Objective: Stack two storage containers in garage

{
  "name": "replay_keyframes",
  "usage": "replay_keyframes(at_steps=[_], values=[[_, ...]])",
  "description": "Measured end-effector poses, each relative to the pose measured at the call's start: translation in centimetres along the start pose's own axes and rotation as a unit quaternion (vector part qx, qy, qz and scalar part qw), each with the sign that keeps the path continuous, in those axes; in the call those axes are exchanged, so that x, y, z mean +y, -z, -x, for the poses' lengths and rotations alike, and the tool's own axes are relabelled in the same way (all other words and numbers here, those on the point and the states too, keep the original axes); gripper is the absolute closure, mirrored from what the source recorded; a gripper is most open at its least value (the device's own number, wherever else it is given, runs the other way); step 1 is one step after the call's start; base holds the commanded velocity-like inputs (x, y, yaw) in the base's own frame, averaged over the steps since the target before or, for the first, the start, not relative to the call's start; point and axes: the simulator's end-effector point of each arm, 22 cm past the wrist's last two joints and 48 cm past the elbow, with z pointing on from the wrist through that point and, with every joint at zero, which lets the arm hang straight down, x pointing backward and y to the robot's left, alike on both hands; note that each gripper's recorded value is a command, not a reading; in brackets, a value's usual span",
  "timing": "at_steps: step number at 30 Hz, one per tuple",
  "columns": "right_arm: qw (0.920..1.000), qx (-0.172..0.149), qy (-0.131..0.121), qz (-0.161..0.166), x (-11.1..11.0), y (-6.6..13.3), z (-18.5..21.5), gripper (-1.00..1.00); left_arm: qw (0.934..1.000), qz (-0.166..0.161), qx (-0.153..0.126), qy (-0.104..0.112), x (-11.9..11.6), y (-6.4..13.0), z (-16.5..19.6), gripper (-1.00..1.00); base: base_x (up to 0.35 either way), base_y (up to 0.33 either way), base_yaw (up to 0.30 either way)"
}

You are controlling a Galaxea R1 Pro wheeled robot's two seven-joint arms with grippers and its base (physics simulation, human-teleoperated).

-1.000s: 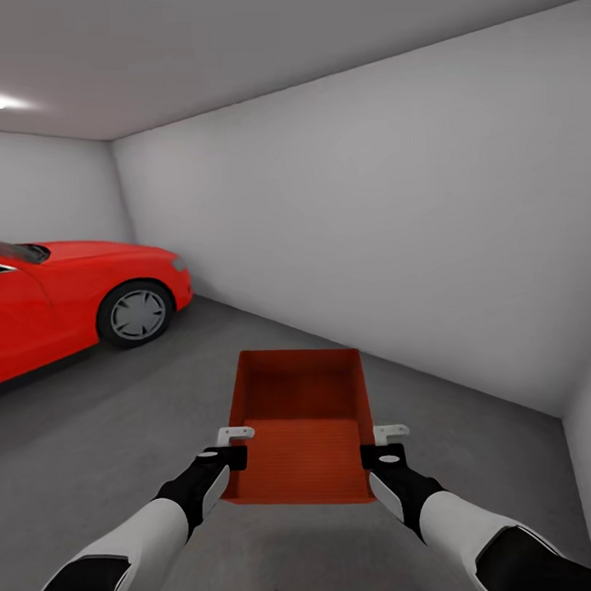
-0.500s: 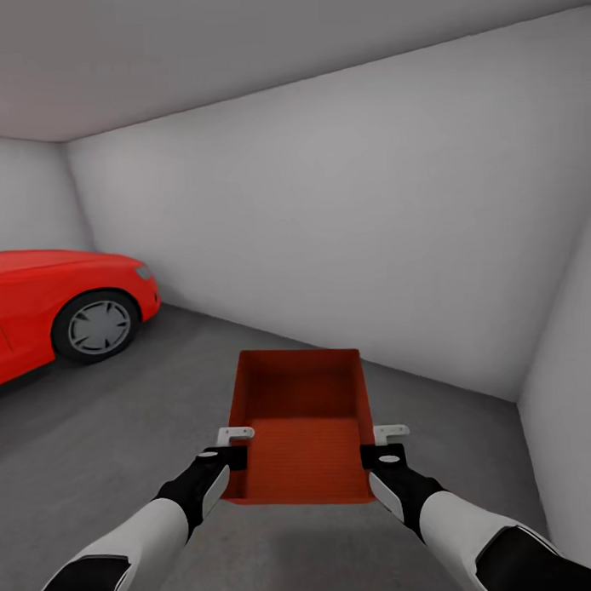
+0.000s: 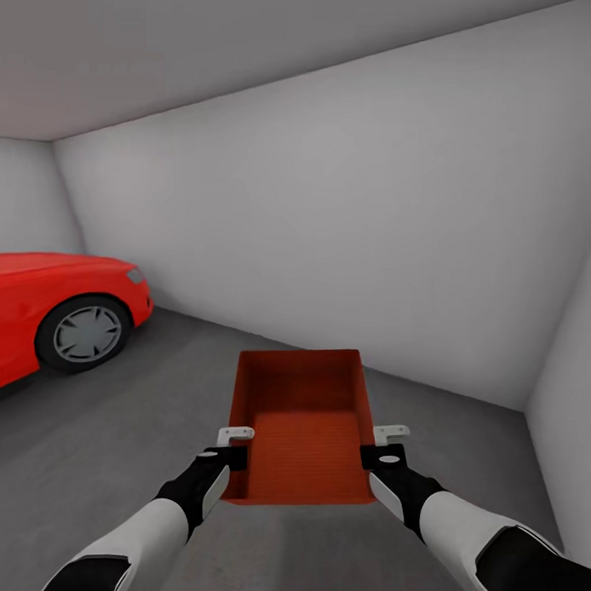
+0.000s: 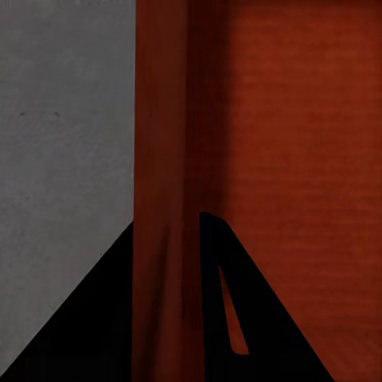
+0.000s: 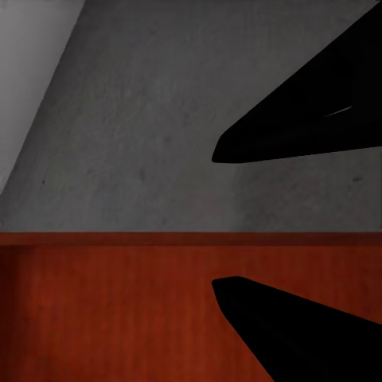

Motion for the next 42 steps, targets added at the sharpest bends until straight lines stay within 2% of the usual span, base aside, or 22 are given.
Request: replay_keyframes(at_steps=[42], values=[[1.0000, 0.000, 0.000, 0.000, 0.00, 0.00, 0.00, 1.00, 1.0000, 0.000, 0.000, 0.000, 0.00, 0.00, 0.00, 1.00, 0.322, 0.075, 0.000]])
